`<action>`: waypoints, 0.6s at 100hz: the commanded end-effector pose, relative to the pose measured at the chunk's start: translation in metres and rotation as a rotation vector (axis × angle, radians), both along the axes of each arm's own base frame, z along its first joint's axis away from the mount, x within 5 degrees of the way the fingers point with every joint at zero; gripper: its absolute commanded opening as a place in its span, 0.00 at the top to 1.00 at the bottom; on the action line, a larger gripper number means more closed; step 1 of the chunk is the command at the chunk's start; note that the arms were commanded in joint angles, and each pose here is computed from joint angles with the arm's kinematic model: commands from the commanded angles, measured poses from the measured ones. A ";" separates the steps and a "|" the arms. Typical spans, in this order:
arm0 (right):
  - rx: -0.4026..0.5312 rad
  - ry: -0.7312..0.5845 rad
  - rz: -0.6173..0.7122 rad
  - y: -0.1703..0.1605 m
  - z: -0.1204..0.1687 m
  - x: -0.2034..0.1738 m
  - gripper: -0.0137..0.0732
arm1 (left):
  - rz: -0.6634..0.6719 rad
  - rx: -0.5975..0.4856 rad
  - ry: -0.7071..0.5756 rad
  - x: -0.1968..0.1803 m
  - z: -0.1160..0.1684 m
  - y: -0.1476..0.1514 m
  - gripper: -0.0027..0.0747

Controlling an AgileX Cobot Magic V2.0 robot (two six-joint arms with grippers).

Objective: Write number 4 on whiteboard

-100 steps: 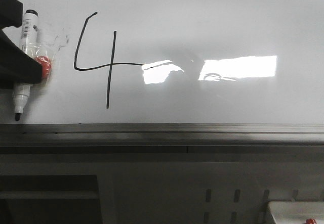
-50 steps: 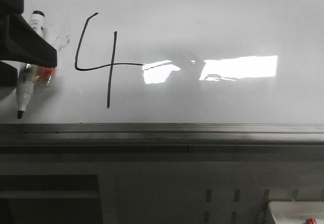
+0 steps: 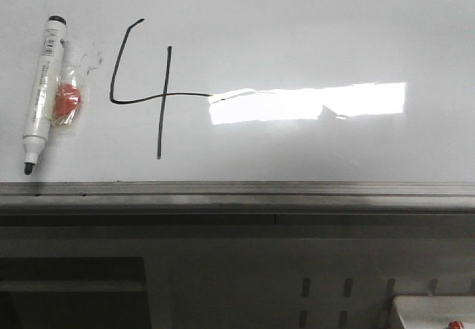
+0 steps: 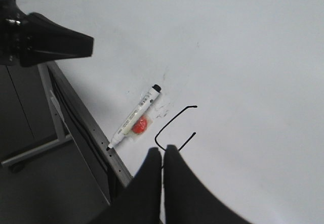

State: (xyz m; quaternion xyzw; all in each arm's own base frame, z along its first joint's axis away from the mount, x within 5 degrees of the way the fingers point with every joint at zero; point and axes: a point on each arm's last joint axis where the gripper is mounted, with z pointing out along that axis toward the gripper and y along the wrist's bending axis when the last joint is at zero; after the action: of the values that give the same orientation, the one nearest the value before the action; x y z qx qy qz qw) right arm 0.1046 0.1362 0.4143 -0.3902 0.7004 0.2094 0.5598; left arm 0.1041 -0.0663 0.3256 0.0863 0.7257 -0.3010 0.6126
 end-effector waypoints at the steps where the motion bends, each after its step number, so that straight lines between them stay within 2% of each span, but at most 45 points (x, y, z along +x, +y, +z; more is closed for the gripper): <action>1: 0.130 -0.142 0.015 -0.023 0.006 -0.017 0.90 | 0.008 0.034 -0.123 -0.013 0.011 0.009 0.99; 12: 0.175 -0.195 0.028 -0.047 -0.017 -0.034 0.90 | 0.014 0.066 -0.195 -0.030 0.000 0.020 0.99; 22: 0.173 -0.194 0.029 -0.065 -0.048 -0.047 0.90 | 0.023 0.113 -0.261 -0.043 -0.015 0.028 0.99; 36: 0.199 -0.213 0.028 -0.086 -0.077 -0.061 0.90 | 0.029 0.097 -0.303 -0.054 -0.026 0.035 0.99; 51: 0.239 -0.241 0.023 -0.101 -0.089 -0.072 0.90 | 0.026 0.038 -0.314 -0.062 -0.027 0.039 0.99; 60: 0.252 -0.249 0.019 -0.107 -0.091 -0.075 0.90 | 0.026 0.038 -0.314 -0.062 -0.027 0.039 0.99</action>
State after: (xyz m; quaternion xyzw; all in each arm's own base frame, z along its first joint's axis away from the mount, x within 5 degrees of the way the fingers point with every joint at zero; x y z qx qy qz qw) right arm 0.0333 0.0338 0.3109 -0.3605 0.6247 0.2395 0.6499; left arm 0.0437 -0.0292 0.2840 0.1503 0.6595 -0.2499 0.6929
